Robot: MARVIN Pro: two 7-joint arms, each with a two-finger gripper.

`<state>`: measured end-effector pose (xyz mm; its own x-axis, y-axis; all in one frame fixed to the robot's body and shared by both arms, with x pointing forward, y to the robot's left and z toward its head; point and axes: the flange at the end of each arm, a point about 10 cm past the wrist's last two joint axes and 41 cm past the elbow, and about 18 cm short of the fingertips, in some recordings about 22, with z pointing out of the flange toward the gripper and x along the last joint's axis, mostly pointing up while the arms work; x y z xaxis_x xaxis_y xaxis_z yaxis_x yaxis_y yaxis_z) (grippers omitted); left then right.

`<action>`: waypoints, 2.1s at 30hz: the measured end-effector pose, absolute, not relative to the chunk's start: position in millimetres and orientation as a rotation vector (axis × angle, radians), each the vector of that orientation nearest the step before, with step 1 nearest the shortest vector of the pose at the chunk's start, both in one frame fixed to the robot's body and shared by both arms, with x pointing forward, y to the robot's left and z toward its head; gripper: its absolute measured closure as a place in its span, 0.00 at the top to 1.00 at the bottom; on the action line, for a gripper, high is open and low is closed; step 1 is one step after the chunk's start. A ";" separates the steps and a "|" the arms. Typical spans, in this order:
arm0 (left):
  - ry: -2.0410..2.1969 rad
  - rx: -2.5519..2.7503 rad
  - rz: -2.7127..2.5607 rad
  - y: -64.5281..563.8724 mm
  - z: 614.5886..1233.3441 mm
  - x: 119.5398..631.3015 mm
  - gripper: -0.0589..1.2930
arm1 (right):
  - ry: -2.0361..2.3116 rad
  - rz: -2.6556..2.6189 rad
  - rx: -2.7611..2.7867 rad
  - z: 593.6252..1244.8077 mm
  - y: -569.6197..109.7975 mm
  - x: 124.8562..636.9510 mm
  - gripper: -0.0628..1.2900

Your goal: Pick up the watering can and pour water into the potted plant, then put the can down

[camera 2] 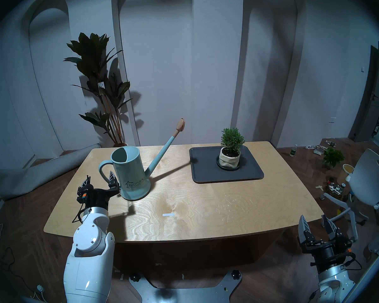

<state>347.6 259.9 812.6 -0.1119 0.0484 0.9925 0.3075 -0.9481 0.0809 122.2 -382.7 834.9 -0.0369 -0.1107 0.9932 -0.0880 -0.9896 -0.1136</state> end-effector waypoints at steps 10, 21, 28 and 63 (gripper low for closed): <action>-0.402 -1.939 -2.165 260.9 815.0 364.0 0.97 | 0.226 -2.232 -2.175 835.1 -382.6 122.1 0.95; -0.331 -2.035 -2.151 269.0 821.7 373.0 0.97 | 0.229 -2.230 -2.178 835.3 -382.6 122.0 0.95; -0.327 -2.050 -2.148 275.8 823.5 376.1 0.97 | 0.230 -2.232 -2.179 835.5 -382.6 121.9 0.95; -0.380 -2.152 -2.177 303.4 824.4 410.2 0.17 | 0.230 -2.235 -2.178 835.6 -382.6 122.1 0.95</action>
